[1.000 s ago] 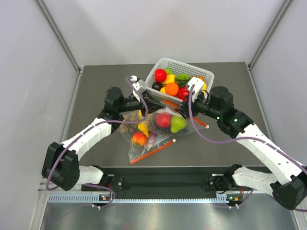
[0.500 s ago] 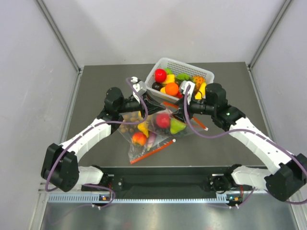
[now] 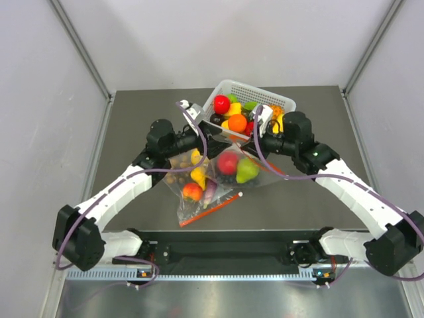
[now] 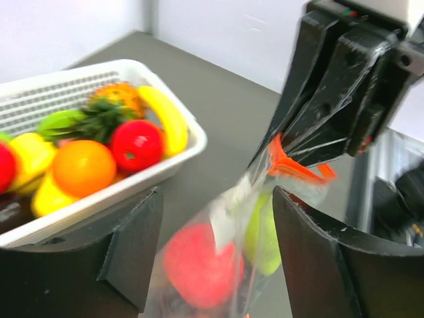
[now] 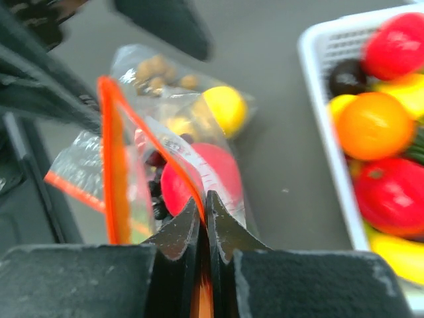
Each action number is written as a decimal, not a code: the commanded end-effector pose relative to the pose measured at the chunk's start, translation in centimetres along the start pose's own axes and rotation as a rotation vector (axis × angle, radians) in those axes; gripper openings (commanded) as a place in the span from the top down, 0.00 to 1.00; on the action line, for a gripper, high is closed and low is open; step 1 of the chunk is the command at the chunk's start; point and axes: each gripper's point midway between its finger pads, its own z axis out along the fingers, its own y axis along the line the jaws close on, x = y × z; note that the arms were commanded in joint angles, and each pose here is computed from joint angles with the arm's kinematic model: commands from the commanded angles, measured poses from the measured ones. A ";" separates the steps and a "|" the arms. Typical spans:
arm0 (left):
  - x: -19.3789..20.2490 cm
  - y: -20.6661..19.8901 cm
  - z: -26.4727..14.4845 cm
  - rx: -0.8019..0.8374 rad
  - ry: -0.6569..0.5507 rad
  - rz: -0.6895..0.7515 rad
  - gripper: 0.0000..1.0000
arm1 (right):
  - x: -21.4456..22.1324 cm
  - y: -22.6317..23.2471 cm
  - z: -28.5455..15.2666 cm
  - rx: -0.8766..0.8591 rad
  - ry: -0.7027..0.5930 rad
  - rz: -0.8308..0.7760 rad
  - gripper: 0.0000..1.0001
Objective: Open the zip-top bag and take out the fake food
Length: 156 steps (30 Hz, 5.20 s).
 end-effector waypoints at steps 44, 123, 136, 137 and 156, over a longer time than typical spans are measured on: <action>2.1 -5.0 2.1 -0.251 0.103 -0.204 1.00 | -5.3 -2.8 -9.2 0.421 -0.185 0.099 0.52; 1.0 -9.2 4.1 -0.061 0.101 -0.179 1.00 | 8.4 1.6 3.3 0.271 0.092 0.422 0.15; 1.0 -11.3 3.9 0.009 0.091 -0.212 1.00 | 7.4 -1.6 4.9 0.389 -0.036 0.367 0.37; 0.8 -11.4 3.8 0.011 0.085 -0.209 1.00 | 7.1 -1.7 5.0 0.391 -0.050 0.362 0.42; 0.8 -4.1 0.6 -0.387 0.055 -0.120 1.00 | 5.8 -0.7 -1.5 0.429 -0.087 0.308 0.76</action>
